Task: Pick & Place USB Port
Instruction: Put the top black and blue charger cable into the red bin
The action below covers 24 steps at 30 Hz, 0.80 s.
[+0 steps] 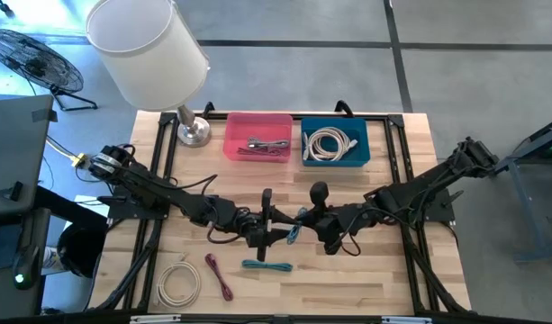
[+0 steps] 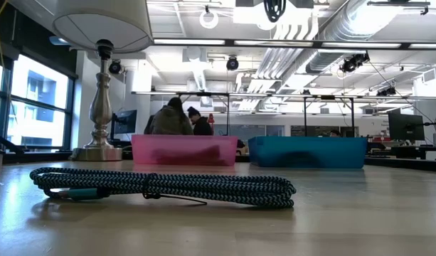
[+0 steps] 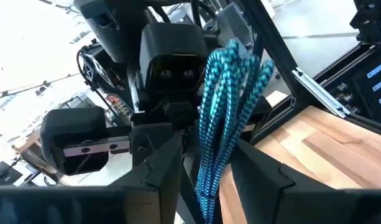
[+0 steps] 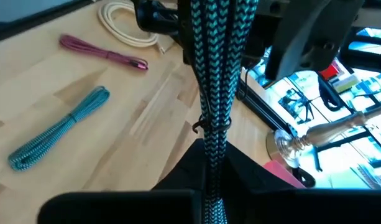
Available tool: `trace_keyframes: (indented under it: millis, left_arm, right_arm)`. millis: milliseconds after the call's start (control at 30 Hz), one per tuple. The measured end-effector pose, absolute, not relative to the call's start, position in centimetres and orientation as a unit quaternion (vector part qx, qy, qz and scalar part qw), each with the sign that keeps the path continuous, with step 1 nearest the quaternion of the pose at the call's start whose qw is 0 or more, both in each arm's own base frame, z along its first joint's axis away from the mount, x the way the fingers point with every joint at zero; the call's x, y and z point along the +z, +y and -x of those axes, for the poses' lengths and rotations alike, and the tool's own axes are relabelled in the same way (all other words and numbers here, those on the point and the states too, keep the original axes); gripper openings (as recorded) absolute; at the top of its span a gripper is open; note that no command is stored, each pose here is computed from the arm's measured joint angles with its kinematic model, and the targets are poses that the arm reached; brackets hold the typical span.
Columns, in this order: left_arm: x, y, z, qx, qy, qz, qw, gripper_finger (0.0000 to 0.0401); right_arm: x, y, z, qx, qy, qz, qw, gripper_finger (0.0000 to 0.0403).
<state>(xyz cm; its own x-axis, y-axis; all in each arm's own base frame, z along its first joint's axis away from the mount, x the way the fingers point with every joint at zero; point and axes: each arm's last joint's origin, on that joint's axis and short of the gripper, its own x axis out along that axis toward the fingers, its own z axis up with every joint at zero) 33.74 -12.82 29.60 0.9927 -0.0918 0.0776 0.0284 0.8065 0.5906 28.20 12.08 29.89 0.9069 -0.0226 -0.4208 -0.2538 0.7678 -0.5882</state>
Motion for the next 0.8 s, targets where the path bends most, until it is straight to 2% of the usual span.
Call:
trace_keyframes:
  millis: [133, 267, 367, 533, 667, 733, 800]
  left_arm:
    - [30.7, -12.8, -33.2, -0.037, -0.081, -0.315, 0.945, 0.0144]
    - [34.9, -12.9, -30.8, -0.036, -0.135, -0.327, 0.935, 0.0145]
    - [37.2, -13.4, -28.7, -0.019, -0.129, -0.356, 0.925, 0.0146]
    - [39.0, -14.1, -25.9, 0.022, -0.064, -0.403, 0.913, 0.0146]
    - [39.4, -14.4, -24.9, 0.047, -0.045, -0.402, 0.914, 0.0146]
    - [39.4, -14.6, -24.8, 0.047, -0.043, -0.401, 0.914, 0.0146]
    - [39.4, -14.5, -24.8, 0.048, -0.043, -0.401, 0.914, 0.0146]
  right_arm:
    - [29.7, 11.9, -28.1, 0.038, 0.224, 0.346, 0.911, 0.0013]
    - [29.4, 11.4, -27.6, -0.012, 0.254, 0.366, 0.895, 0.0013]
    - [29.8, 10.9, -26.7, -0.075, 0.273, 0.377, 0.882, 0.0013]
    - [30.9, 9.0, -24.2, -0.239, 0.312, 0.441, 0.807, 0.0013]
    - [32.7, 5.0, -22.1, -0.315, 0.351, 0.444, 0.762, 0.0013]
    - [33.8, 2.6, -21.1, -0.331, 0.356, 0.399, 0.777, 0.0013]
    - [34.6, 0.3, -20.0, -0.309, 0.357, 0.339, 0.814, 0.0013]
